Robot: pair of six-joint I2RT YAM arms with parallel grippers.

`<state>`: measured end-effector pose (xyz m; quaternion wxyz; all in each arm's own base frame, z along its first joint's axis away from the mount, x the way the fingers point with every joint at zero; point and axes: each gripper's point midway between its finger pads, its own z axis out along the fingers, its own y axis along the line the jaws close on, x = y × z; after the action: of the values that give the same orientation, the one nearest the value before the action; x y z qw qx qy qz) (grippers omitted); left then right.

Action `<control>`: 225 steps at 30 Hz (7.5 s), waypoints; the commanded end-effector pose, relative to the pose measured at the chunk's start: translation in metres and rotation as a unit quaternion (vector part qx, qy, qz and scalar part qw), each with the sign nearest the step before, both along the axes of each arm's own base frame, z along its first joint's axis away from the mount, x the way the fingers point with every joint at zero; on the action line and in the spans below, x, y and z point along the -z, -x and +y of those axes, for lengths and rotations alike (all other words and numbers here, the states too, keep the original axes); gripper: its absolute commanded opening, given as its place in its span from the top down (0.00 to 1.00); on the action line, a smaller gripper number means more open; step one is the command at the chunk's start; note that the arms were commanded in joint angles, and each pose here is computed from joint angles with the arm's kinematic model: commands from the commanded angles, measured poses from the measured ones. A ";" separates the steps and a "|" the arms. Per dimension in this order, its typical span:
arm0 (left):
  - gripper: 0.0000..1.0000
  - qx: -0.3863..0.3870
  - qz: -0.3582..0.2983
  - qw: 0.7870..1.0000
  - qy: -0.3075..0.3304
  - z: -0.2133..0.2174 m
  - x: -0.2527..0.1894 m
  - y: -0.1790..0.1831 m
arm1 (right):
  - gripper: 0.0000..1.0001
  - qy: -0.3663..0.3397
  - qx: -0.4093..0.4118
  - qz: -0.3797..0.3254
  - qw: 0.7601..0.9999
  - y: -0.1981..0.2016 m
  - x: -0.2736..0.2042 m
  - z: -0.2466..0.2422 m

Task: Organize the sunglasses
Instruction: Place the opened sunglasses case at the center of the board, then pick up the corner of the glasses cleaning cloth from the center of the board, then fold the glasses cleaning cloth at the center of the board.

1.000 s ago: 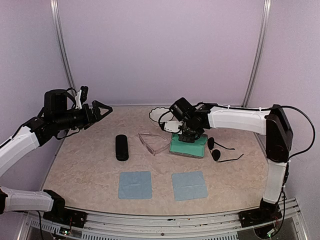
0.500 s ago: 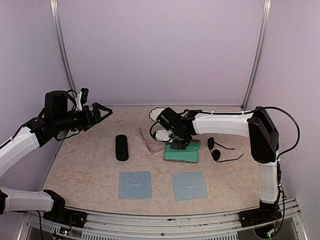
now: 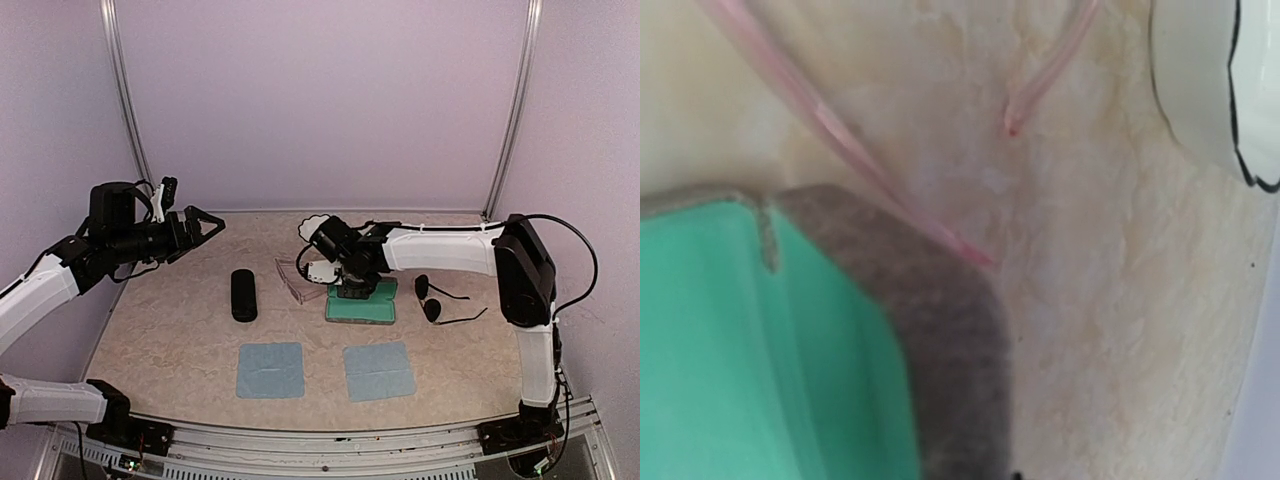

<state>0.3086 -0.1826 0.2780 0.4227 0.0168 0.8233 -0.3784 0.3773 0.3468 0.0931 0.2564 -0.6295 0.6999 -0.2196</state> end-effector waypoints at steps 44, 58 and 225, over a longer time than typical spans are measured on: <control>0.01 0.011 -0.026 0.999 -0.028 0.000 0.005 -0.009 | 0.51 -0.420 0.423 0.235 0.768 0.158 -0.008 -0.097; 0.01 0.016 -0.036 0.998 -0.052 0.004 0.001 -0.003 | 0.56 -0.408 0.515 0.230 0.718 0.175 0.031 -0.116; 0.01 -0.003 -0.055 0.993 -0.100 0.022 0.004 -0.001 | 1.00 -0.350 0.480 0.232 0.770 0.172 0.043 -0.094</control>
<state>0.3091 -0.1649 0.2722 0.4504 0.0754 0.8382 -0.2982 0.2053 0.2253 0.0447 0.1552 -0.0860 0.9819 0.0669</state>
